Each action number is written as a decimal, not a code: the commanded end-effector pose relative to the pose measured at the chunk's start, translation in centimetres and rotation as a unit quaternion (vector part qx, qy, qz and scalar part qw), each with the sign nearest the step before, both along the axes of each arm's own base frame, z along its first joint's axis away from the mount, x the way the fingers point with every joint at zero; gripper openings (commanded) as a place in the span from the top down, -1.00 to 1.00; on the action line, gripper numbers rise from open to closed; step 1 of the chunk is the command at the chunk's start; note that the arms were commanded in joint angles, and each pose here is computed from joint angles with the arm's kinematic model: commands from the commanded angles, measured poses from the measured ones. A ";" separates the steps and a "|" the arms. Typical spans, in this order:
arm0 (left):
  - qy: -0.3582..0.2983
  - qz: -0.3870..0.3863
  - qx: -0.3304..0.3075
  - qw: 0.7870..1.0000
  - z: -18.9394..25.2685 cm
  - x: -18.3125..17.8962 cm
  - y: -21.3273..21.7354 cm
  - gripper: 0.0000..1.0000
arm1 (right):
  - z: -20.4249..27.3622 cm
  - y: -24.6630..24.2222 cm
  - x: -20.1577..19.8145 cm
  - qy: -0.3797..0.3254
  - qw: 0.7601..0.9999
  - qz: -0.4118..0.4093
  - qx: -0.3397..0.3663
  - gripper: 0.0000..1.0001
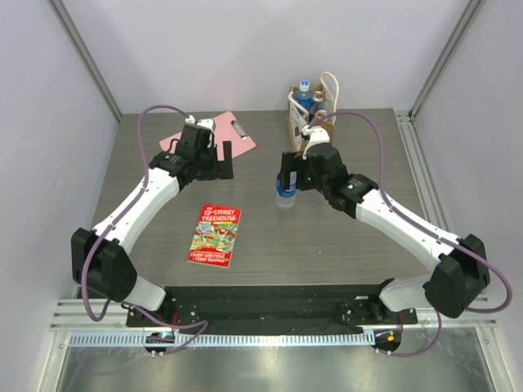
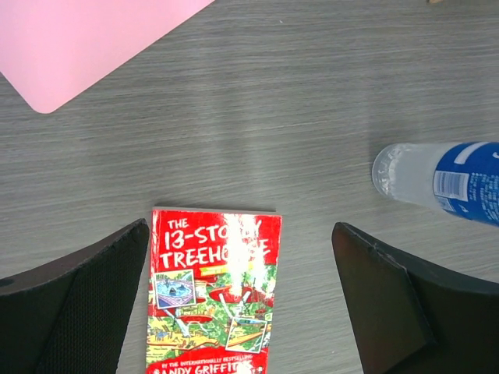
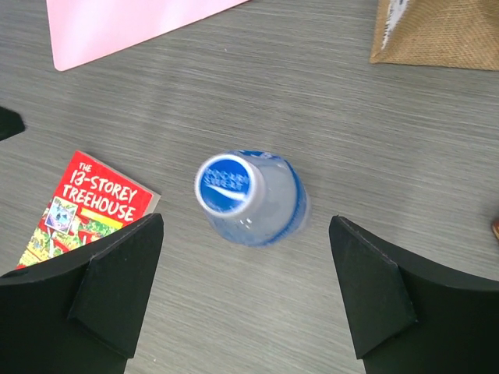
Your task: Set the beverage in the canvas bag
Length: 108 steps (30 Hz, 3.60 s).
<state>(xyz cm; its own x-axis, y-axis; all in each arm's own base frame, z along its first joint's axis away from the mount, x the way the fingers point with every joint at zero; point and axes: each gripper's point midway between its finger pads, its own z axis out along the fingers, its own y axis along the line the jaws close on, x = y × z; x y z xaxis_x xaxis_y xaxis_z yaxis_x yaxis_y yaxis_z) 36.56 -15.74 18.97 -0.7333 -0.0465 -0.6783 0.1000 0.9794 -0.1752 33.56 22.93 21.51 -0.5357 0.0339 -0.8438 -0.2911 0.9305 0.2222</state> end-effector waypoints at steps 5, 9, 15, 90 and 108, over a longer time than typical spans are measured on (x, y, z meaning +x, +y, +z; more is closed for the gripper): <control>-0.061 -0.006 -0.047 0.997 3.0 0.3 -0.9 -0.99 | -0.8 1.6 2.2 -0.017 0.997 -0.035 -0.069 -0.82; -0.055 -0.018 -0.061 0.996 3.1 0.1 -1.6 -0.99 | -2.6 2.3 2.9 -0.006 0.995 -0.035 -0.098 -0.77; -0.041 -0.034 -0.082 0.995 2.8 -0.3 -2.6 -0.99 | -3.9 2.1 3.7 -0.005 0.991 -0.046 -0.123 -0.56; -0.053 -0.018 -0.071 0.996 3.7 -0.2 -1.7 -1.00 | 16.1 -8.1 25.4 -0.231 0.964 -0.109 -0.070 0.98; -0.052 -0.018 -0.069 0.996 3.6 -0.2 -1.6 -0.99 | 13.7 -6.4 27.3 -0.232 0.967 -0.068 -0.076 0.98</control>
